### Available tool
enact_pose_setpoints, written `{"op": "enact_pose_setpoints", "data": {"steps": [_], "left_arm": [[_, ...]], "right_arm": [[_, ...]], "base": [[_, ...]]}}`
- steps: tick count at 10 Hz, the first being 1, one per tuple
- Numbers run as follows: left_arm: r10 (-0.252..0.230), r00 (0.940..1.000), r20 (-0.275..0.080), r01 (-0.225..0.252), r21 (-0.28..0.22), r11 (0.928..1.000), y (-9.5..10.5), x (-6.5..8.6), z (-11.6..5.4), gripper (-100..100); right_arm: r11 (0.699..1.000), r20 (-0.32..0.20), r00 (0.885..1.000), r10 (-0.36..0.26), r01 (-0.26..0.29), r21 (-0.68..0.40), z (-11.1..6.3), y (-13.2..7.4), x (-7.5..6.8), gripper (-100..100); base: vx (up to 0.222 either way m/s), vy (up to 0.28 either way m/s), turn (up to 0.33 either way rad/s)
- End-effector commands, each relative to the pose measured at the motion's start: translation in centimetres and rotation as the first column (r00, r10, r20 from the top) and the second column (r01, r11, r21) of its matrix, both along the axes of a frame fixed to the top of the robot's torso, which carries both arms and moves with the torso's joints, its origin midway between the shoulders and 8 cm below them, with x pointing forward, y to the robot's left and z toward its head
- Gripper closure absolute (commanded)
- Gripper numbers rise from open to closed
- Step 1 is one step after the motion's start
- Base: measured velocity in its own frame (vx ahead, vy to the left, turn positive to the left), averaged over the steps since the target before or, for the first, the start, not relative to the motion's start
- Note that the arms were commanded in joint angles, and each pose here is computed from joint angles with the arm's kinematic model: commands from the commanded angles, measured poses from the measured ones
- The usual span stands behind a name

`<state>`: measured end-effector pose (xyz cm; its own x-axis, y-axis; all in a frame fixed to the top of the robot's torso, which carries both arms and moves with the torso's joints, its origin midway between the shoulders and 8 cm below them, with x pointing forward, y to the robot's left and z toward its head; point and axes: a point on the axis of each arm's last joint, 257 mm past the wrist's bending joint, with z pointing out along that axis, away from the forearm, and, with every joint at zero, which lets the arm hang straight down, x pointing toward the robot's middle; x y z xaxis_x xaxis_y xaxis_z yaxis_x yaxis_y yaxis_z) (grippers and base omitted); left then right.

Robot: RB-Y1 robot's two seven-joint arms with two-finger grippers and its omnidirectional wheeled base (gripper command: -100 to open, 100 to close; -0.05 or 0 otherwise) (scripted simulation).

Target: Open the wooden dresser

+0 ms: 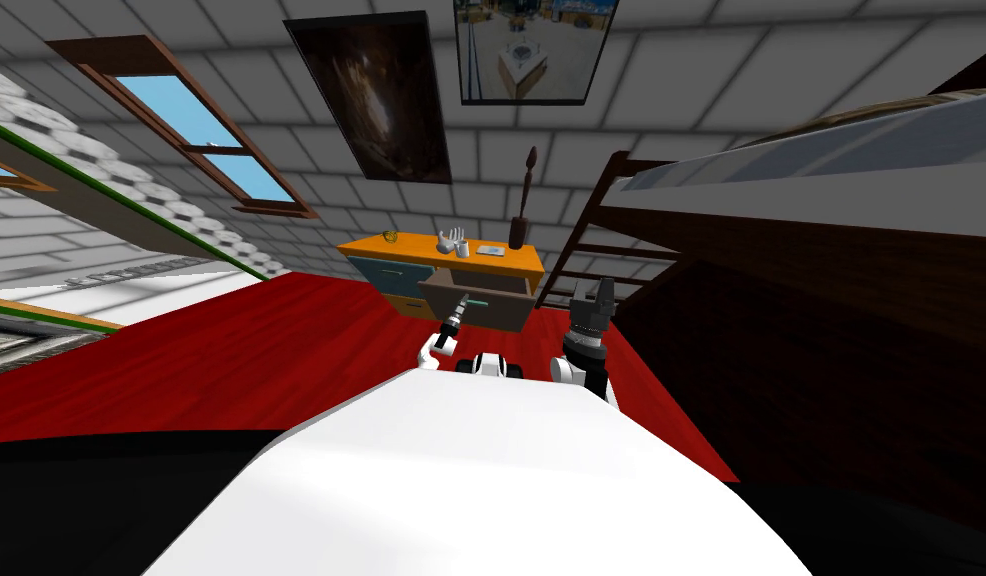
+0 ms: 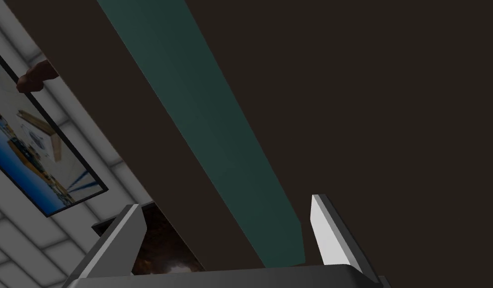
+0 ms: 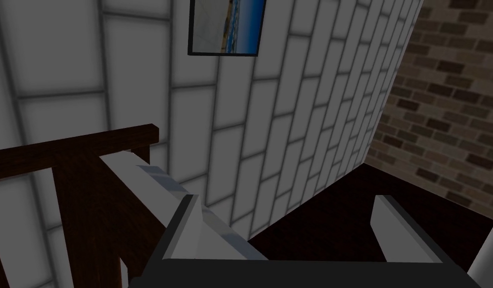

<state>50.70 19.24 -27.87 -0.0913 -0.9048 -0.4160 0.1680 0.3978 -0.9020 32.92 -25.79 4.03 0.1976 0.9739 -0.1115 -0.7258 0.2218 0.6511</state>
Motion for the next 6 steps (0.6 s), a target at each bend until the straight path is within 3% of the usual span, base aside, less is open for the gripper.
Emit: {"op": "enact_pose_setpoints", "data": {"steps": [1, 3, 4, 5, 6], "left_arm": [[0.002, 1.0, -0.002, -0.002, 0.0, 1.0, -0.3, 1.4, 1.5, -100], [0.004, 1.0, -0.002, -0.004, 0.0, 1.0, -0.4, 2.4, 2.7, -100], [0.005, 0.9998, -0.017, -0.005, 0.001, 1.0, -0.2, 1.8, 1.6, -100], [0.007, 0.9997, -0.024, -0.007, 0.0, 1.0, -0.2, 1.9, 1.4, 0], [0.008, 0.9995, -0.029, -0.008, 0.0, 1.0, -0.1, 1.8, 1.2, 0]], "right_arm": [[1.0, 0.0, 1.0, 0.0, 0.0, 0.0, 0.0, 0.0, 0.0, 0], [1.0, 0.0, 1.0, 0.0, 0.0, 0.0, 0.0, 0.0, 0.0, 0], [1.0, 0.0, 1.0, 0.0, 0.0, 0.0, 0.0, 0.0, 0.0, 0], [1.0, 0.0, 1.0, 0.0, 0.0, 0.0, 0.0, 0.0, 0.0, 0], [1.0, 0.0, 1.0, 0.0, 0.0, 0.0, 0.0, 0.0, 0.0, 0]], "base": [[-0.064, 0.003, -0.004], [-0.057, 0.004, -0.007], [-0.017, 0.002, -0.006], [0.0, 0.0, 0.0], [0.0, 0.0, 0.0]]}}
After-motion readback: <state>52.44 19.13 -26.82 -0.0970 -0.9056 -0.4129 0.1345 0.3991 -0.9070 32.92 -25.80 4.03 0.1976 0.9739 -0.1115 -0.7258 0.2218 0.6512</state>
